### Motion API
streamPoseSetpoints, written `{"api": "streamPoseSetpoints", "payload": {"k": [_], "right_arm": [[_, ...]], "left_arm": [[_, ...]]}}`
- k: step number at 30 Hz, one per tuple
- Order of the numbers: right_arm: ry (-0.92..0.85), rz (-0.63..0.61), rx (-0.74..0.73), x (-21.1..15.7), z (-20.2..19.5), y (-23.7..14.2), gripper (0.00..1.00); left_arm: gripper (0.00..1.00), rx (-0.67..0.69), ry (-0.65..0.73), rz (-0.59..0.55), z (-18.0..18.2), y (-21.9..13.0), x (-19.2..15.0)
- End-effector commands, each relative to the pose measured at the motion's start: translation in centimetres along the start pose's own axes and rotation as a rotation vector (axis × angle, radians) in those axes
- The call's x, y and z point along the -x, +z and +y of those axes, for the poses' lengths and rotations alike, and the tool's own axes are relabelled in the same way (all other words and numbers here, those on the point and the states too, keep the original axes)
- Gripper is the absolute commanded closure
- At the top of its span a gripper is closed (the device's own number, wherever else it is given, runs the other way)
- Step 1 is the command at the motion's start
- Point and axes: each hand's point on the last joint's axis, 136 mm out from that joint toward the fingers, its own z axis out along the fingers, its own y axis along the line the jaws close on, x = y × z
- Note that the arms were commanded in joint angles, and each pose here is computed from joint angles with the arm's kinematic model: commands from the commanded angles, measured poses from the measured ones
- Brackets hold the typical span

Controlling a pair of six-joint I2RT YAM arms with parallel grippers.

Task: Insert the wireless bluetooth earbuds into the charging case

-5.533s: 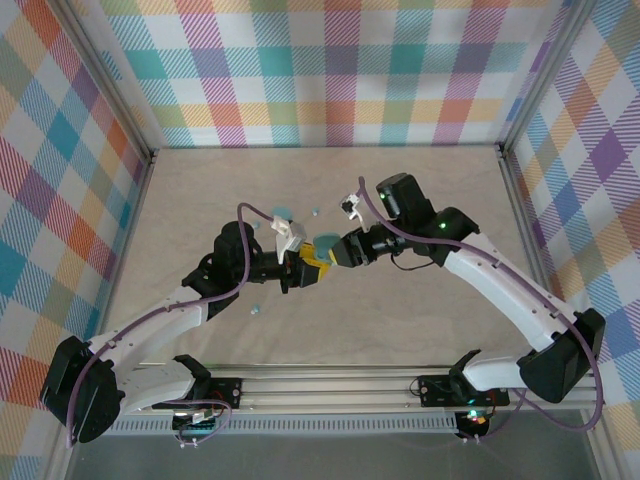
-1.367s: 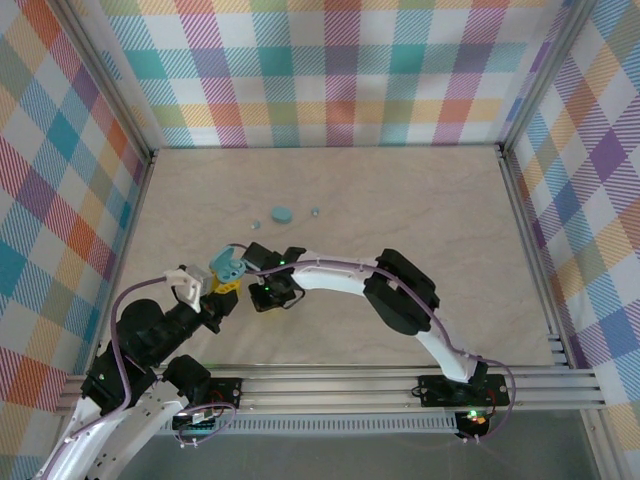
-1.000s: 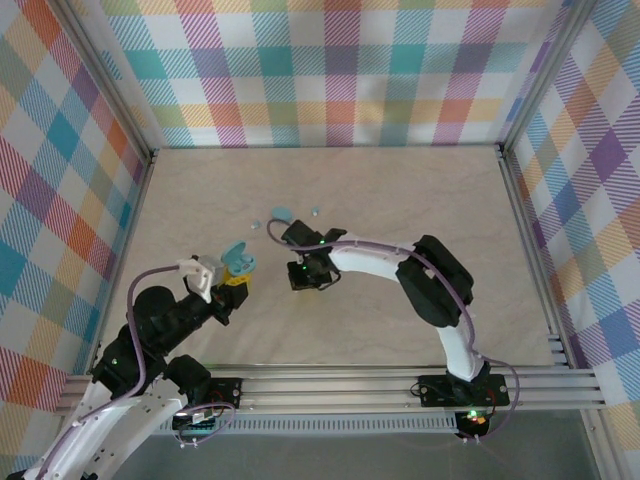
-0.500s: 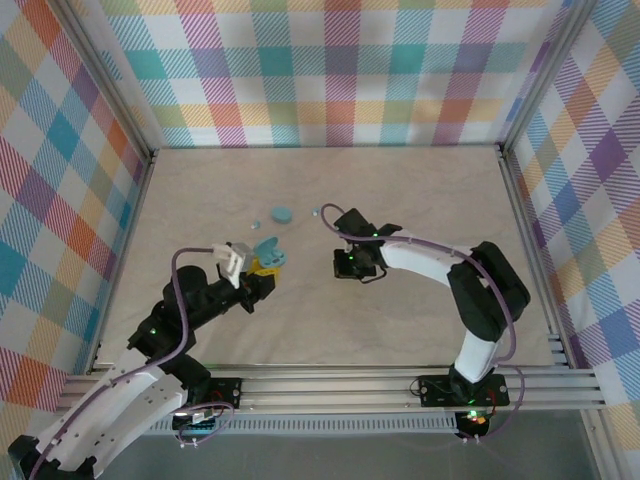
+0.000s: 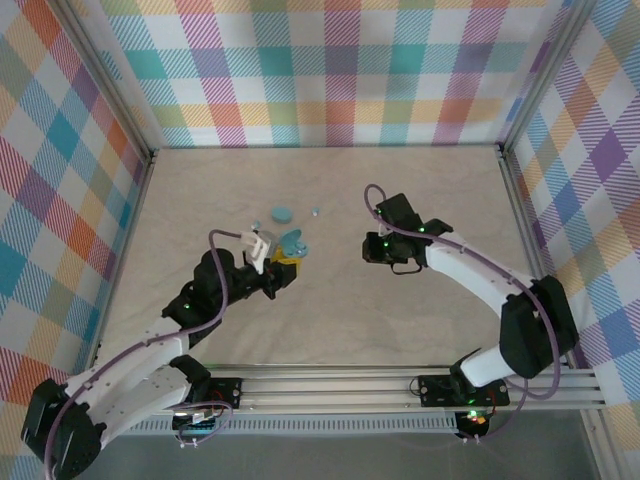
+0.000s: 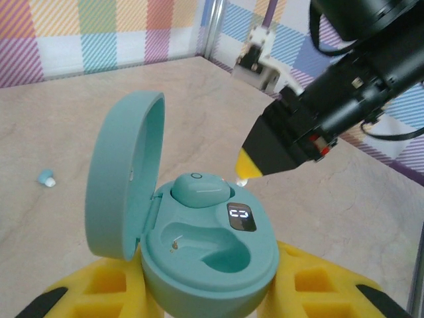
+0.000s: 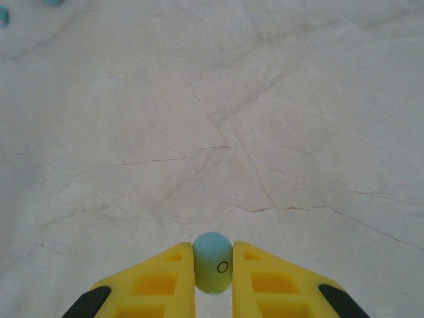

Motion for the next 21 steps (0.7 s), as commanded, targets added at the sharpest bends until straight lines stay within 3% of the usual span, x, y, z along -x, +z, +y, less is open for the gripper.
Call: {"api": "streamPoseSetpoints", "payload": {"k": [1,16,21], "right_arm": [[-0.040,-0.017,0.017,0.5,0.5,-2.5,0.83],[-0.114,-0.316,0.100,2.3,2.0,-14.5,0.85],[-0.118,-0.405,0.128,1.9,2.1,-18.5,0.83]], "left_arm": [[0.92,-0.084,0.058,-0.103,-1.9,1.0,4.0],[0.93,-0.203,0.075,-0.118,-4.5,5.7,6.6],[0.93,-0.276,0.095,-0.117,-6.8,7.8,6.6]]}}
